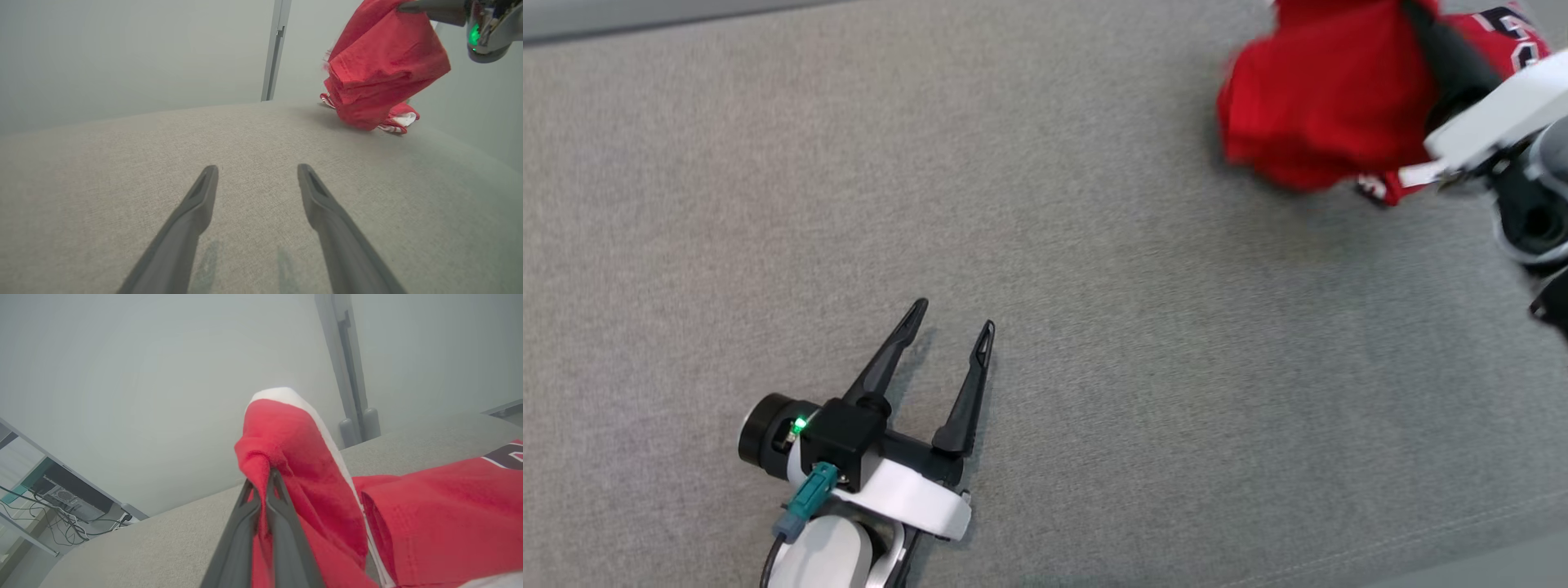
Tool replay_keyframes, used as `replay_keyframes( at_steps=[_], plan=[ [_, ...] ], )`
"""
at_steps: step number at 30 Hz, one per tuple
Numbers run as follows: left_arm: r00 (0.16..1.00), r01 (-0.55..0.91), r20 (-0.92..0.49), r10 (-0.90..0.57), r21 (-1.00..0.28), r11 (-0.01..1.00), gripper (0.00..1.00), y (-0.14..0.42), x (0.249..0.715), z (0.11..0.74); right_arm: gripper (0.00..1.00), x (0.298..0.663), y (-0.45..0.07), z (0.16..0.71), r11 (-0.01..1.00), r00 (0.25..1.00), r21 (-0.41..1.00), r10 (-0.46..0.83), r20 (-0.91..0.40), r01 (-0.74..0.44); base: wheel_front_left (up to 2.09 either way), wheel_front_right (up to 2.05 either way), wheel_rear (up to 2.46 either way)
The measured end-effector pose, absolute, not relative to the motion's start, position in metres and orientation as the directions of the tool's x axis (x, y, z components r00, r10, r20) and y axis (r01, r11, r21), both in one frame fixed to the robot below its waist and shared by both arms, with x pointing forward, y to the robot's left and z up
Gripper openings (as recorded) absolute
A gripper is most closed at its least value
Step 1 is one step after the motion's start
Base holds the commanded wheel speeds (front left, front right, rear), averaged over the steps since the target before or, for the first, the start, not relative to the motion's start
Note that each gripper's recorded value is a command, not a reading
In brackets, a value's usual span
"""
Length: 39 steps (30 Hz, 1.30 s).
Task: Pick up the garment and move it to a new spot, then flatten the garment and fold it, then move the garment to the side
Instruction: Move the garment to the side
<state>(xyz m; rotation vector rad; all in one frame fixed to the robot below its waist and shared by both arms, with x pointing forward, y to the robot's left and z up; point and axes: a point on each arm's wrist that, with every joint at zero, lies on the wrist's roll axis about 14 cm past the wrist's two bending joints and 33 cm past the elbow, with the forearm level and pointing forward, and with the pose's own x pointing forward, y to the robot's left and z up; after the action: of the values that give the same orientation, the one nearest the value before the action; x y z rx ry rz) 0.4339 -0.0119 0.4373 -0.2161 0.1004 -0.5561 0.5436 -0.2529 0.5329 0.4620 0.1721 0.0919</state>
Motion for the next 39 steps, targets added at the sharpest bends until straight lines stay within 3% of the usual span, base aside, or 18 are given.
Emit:
replay_keyframes(
  at_steps=[10, 16, 27, 32, 39],
  plan=[
    [0.847, 0.491, -0.093, -0.523, -0.237, 0.838, 1.00, -0.003, 0.447, 0.409, 0.00, 0.598, -0.303, 0.553, 0.884, 0.999, 0.465, -0.047, 0.001, 0.041, 0.00, 0.00, 0.00],
    [0.843, 0.489, -0.118, -0.525, -0.236, 0.840, 1.00, 0.000, 0.447, 0.399, 0.00, 0.612, -0.326, 0.548, 0.873, 0.991, 0.475, -0.132, 0.012, 0.111, 0.00, 0.00, 0.00],
    [0.835, 0.505, -0.119, -0.537, -0.220, 0.834, 1.00, 0.000, 0.446, 0.398, 0.00, 0.648, -0.335, 0.605, 0.887, 0.969, 0.453, -0.181, 0.168, 0.087, 0.00, 0.00, 0.00],
    [0.838, 0.497, -0.128, -0.531, -0.225, 0.838, 1.00, 0.003, 0.444, 0.393, 0.00, 0.652, -0.344, 0.592, 0.882, 0.963, 0.452, -0.223, 0.154, 0.132, 0.00, 0.00, 0.00],
    [0.835, 0.500, -0.123, -0.537, -0.237, 0.833, 1.00, 0.001, 0.446, 0.389, 0.00, 0.627, -0.360, 0.505, 0.852, 0.955, 0.445, -0.296, -0.026, 0.277, 0.00, 0.00, 0.00]
  ],
)
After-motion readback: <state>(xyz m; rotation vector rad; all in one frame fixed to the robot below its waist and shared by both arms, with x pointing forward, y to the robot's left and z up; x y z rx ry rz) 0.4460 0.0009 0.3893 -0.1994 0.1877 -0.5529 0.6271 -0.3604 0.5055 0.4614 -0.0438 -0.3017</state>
